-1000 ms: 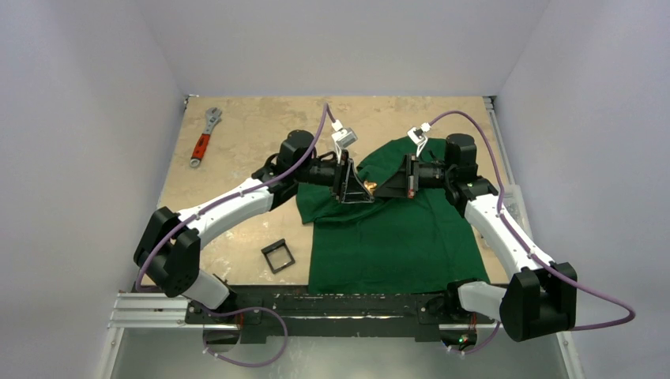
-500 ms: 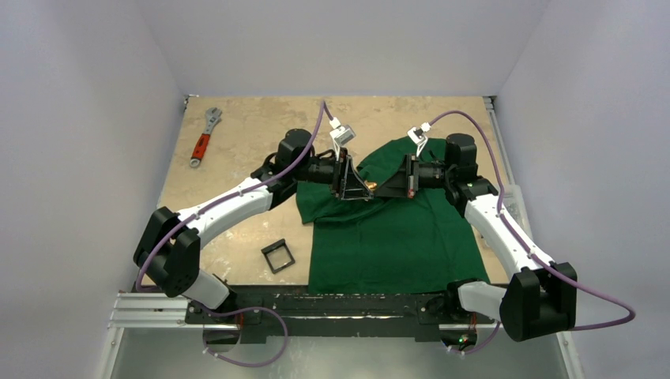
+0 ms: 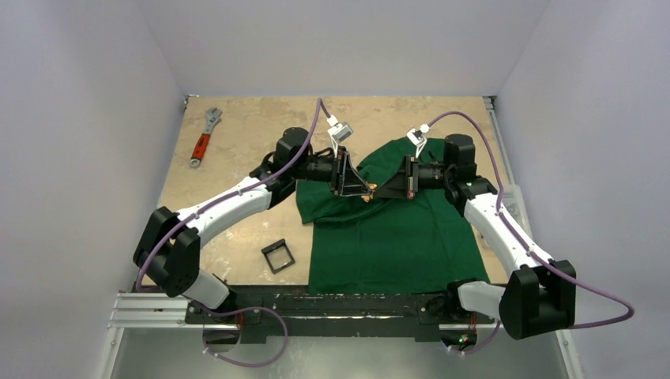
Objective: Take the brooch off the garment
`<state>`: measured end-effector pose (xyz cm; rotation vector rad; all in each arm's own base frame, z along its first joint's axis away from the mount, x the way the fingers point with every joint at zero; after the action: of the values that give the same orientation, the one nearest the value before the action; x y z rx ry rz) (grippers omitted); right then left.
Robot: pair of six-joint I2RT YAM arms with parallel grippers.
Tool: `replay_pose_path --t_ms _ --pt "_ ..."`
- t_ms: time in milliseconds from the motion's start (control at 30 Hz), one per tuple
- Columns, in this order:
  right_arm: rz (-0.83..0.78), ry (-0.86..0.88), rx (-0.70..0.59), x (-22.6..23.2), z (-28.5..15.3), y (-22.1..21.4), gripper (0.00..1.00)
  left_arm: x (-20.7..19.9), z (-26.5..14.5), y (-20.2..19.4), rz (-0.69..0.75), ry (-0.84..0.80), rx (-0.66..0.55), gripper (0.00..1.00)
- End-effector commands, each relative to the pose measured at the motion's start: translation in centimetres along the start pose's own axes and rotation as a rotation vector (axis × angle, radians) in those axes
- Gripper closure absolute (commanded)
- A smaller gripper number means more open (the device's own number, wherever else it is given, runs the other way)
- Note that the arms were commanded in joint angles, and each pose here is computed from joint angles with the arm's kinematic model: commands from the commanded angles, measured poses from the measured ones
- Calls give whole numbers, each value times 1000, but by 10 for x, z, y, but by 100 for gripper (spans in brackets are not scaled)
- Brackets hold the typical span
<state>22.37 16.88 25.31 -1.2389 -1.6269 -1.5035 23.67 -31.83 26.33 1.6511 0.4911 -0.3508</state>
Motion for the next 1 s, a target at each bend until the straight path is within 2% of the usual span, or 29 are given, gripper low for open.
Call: replay_pose_path --t_ms 0,233,633,967 --pt "-60 20 0 10 -2 5 100 -2 0 10 36 -24 -33 73" --pt "-83 30 -3 14 -3 6 100 2 1 7 29 -16 -20 73" --pt "-145 41 19 20 -2 5 100 11 4 7 19 34 -4 80" --pt "-228 30 41 23 -2 6 100 12 10 3 26 33 33 80"
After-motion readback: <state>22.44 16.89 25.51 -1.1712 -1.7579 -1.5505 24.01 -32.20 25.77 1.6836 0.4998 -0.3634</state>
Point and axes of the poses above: each gripper's point midway between its finger pads, its own z axis out along the fingers, its own x axis along the line the jaws close on, y = z × x, the point moved 5 cm from there along -z, back along the fingers, and after that the axes turned 10 degrees about z, right-handed, at the moved point
